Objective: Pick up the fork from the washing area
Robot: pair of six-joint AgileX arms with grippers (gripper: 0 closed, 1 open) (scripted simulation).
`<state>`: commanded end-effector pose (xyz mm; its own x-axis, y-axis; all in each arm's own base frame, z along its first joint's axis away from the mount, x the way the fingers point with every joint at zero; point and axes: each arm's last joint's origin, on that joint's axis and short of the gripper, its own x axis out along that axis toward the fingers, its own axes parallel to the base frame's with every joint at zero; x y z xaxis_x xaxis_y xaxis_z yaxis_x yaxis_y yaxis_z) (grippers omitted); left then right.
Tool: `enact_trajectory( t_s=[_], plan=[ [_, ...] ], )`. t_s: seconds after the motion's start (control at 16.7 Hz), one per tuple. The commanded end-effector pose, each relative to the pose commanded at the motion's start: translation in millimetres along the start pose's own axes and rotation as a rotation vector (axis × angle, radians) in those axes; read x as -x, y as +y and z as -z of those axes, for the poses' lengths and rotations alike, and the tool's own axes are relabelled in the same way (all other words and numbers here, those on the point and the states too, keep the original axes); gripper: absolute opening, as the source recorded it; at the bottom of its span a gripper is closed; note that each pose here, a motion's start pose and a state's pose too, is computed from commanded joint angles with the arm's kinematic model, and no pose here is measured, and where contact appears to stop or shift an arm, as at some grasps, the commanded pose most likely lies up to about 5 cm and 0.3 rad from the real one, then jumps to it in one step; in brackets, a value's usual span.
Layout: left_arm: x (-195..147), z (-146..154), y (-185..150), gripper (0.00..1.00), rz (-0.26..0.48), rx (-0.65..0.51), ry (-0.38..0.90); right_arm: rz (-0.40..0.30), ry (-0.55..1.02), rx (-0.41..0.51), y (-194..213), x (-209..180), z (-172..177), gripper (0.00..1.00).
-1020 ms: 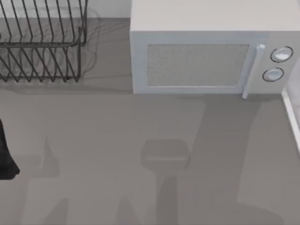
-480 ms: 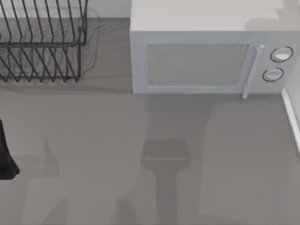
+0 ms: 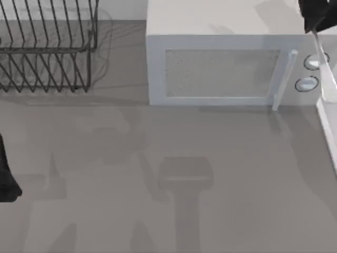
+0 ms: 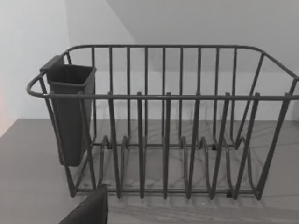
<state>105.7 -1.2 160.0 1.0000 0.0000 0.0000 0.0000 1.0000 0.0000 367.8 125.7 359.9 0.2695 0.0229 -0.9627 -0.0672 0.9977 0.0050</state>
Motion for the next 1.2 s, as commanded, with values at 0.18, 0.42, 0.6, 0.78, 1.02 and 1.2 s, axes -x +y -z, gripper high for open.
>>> enact_trajectory(
  t_s=[0.18, 0.42, 0.6, 0.78, 1.02, 1.2],
  plan=[
    [0, 0, 0, 1.0, 0.0, 0.0, 0.0, -0.031, 0.105, 0.038, 54, -3, 45, 0.0],
    [0, 0, 0, 1.0, 0.0, 0.0, 0.0, -0.01, 0.239, 0.008, 79, -38, 78, 0.0],
    [0, 0, 0, 1.0, 0.0, 0.0, 0.0, 0.012, 0.274, -0.058, 75, -68, 74, 0.0],
    [0, 0, 0, 1.0, 0.0, 0.0, 0.0, 0.016, 0.274, -0.076, 73, -74, 70, 0.0],
    [0, 0, 0, 1.0, 0.0, 0.0, 0.0, 0.012, 0.274, -0.069, 75, -73, 72, 0.0],
    [0, 0, 0, 1.0, 0.0, 0.0, 0.0, -0.022, 0.292, 0.009, 91, -83, 85, 0.0]
  ],
)
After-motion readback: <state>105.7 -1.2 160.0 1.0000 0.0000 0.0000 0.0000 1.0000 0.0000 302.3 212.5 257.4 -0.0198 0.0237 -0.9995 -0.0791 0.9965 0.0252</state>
